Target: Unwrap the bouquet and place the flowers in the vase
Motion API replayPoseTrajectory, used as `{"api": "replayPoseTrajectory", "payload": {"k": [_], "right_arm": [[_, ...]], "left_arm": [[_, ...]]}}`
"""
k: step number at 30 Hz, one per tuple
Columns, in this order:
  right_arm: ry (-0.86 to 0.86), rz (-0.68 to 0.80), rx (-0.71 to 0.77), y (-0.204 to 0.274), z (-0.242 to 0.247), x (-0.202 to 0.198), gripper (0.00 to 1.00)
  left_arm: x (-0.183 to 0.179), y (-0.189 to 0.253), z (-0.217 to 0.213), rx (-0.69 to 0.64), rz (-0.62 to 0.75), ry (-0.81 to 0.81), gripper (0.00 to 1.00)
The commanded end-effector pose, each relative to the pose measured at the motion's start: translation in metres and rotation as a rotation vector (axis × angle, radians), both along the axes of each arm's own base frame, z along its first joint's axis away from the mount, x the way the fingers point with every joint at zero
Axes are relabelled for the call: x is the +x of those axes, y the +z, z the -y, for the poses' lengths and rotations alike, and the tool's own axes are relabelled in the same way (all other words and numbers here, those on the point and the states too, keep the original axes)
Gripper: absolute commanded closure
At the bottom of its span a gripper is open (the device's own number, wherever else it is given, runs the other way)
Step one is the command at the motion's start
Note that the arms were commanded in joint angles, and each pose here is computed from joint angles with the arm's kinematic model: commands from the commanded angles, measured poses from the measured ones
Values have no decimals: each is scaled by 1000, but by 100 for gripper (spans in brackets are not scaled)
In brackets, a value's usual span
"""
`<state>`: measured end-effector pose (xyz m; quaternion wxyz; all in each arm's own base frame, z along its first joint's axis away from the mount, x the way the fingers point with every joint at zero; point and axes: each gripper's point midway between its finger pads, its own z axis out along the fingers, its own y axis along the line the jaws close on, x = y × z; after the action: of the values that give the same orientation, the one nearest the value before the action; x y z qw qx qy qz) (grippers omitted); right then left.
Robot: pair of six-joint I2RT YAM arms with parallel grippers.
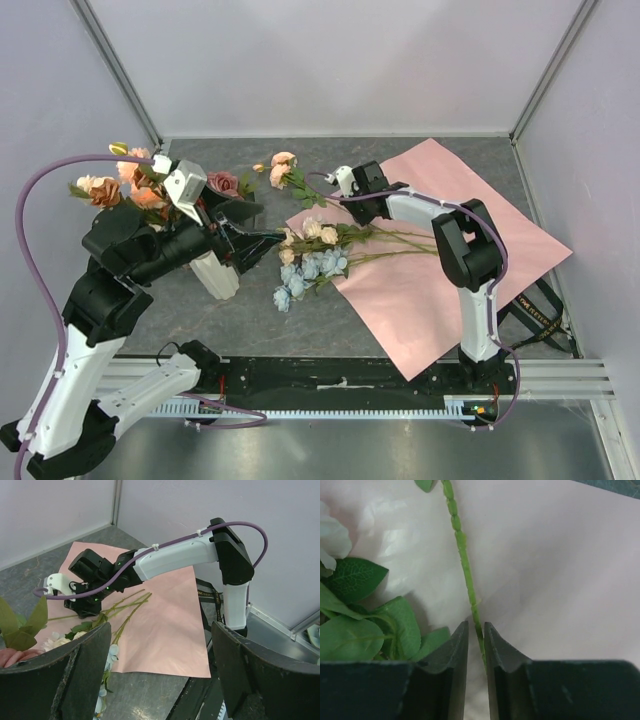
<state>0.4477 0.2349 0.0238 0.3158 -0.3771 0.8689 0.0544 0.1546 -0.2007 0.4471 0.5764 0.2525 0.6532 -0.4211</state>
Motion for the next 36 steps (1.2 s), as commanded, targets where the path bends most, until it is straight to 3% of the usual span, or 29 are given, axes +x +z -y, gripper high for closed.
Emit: {"api": "replayPoseTrajectory", "payload": {"k": [1, 6, 13, 20, 25, 30, 32, 36], "right_arm": [[36, 63, -42, -1, -2, 14, 80], [29, 245, -51, 50, -1, 38, 100], [-6, 545, 82, 162, -9, 62, 100], [-88, 866, 391, 301, -12, 53, 100], [-110, 1018, 604, 364, -7, 28, 100], [-31, 930, 739, 397, -18, -6, 100], [-47, 789, 833, 399, -24, -21, 100], [85, 616, 1008, 422, -39, -80, 100]], "left_arm": [[-4, 14, 3, -40, -2, -26, 13], [-3, 19, 1, -46, 4, -7, 13], [2, 30, -2, -47, 18, 20, 13], [13, 39, 2, -68, -11, 49, 11], [17, 54, 9, -109, -22, 32, 8], [32, 57, 14, -143, -67, 68, 6], [41, 60, 12, -161, -74, 108, 6], [59, 68, 29, -166, -94, 92, 5]]}}
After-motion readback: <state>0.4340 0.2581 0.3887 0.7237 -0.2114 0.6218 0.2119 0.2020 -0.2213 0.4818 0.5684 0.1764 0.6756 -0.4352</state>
